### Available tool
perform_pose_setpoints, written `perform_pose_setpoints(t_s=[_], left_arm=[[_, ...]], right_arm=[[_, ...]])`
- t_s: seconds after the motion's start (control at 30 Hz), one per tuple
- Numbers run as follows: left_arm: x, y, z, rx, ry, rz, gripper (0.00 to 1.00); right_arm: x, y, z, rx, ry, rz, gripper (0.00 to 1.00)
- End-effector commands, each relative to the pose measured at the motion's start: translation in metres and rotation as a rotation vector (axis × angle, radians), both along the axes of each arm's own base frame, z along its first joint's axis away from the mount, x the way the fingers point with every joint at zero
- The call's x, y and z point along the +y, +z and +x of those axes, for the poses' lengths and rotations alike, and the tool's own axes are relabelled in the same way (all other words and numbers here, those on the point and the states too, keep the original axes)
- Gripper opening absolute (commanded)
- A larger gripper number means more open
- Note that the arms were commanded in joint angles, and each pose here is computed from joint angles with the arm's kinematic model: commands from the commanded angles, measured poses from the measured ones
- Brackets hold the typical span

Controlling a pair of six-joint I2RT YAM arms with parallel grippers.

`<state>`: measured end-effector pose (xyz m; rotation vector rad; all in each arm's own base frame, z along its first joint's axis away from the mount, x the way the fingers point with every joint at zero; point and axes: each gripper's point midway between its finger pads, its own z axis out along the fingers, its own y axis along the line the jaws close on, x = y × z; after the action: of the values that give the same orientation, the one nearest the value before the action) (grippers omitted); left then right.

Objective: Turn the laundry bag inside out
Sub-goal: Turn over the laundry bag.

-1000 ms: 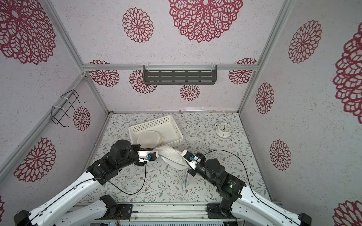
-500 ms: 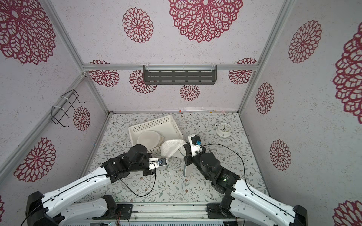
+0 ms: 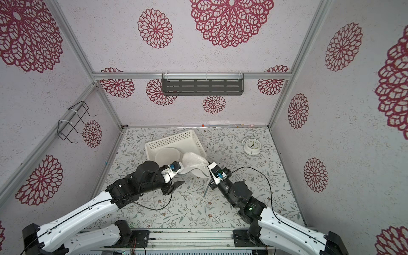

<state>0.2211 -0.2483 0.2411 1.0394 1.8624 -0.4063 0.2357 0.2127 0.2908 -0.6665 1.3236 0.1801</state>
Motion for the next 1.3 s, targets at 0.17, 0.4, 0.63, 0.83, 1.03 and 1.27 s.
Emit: perform_pose_setpoints(t_s=[0.17, 0.4, 0.63, 0.83, 1.03, 1.27], left_arm=[[0.032, 0.078, 0.018, 0.164, 0.428, -0.549, 0.85], [0.001, 0.085, 0.018, 0.751, 0.597, -1.052, 0.7], [-0.027, 0.075, 0.021, 0.875, 0.593, -1.194, 0.73], [-0.018, 0.057, 0.029, 0.886, 0.688, -1.24, 0.62], [-0.016, 0.041, 0.031, 0.914, 0.744, -1.229, 0.57], [-0.017, 0.033, 0.034, 0.919, 0.748, -1.222, 0.31]], right_arm=[[-0.002, 0.02, 0.006, -0.338, -0.106, -0.268, 0.0], [0.017, 0.016, -0.006, -0.404, -0.044, -0.358, 0.0], [0.039, 0.009, -0.023, -0.445, 0.013, -0.433, 0.0], [0.059, -0.002, -0.041, -0.469, 0.083, -0.49, 0.0], [0.071, 0.0, -0.054, -0.492, 0.127, -0.478, 0.0], [0.082, 0.0, -0.062, -0.507, 0.158, -0.487, 0.0]])
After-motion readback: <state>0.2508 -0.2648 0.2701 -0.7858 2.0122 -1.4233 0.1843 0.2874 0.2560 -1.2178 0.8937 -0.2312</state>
